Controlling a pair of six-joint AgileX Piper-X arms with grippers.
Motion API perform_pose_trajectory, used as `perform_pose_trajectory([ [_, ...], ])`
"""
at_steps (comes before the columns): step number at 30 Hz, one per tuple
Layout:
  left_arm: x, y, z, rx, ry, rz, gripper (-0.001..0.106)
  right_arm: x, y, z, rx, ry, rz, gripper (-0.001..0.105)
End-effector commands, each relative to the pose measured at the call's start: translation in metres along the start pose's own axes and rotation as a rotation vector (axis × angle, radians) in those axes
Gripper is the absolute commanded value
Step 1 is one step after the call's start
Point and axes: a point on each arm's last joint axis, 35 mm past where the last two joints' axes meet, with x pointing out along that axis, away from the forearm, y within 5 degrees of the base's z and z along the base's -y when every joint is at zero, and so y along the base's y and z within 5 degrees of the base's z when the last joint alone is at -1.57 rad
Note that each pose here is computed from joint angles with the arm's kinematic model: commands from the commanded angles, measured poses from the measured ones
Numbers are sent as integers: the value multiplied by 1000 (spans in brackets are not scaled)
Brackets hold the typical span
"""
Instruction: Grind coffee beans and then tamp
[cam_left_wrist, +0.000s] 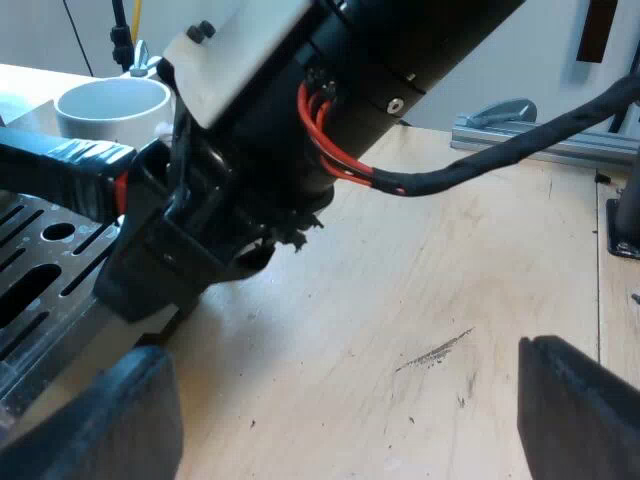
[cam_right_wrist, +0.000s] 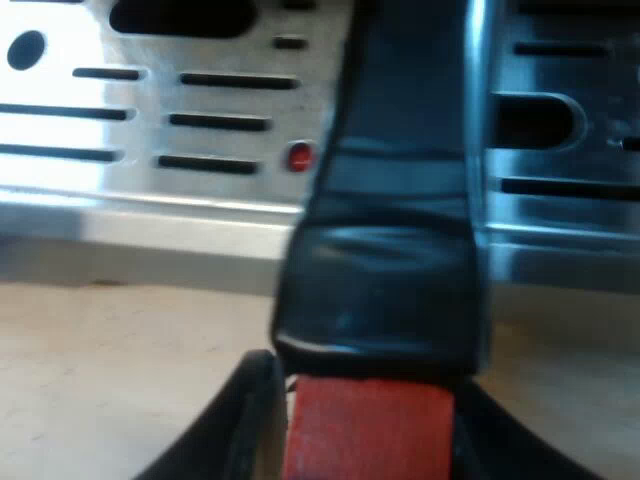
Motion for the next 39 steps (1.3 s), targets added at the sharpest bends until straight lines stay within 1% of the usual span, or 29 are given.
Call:
perform_pose_trajectory([
  [1,0,-2,4,14,-14,-22,71,-1,0,3,-10,-13,11,4],
  [2,0,-2,4,14,-14,-22,71,-1,0,3,-10,-13,11,1],
  [3,0,-2,4,14,-14,-22,71,-1,0,3,-12,-13,11,0],
  [11,0,-2,4,14,-14,-25,71,-1,0,3,-12,-13,11,0],
  [17,0,-2,4,14,-14,-26,71,-3,6,0,-29,-12,24,0],
  [22,0,-2,4,14,-14,-26,71,-11,17,-5,-59,-46,-17,0],
  [25,0,-2,4,13,-13,-26,71,-15,23,-8,-50,-52,-12,0],
  [30,0,-2,4,13,-13,-26,71,-18,27,-10,-53,-52,2,0],
  [33,0,-2,4,12,-11,-25,71,-23,28,-11,-41,-53,-4,0],
  [34,0,-2,4,11,-11,-25,71,-26,28,-13,-47,-54,-25,0],
  [39,0,-2,4,12,-11,-25,71,-36,28,-14,-61,-51,-23,0],
])
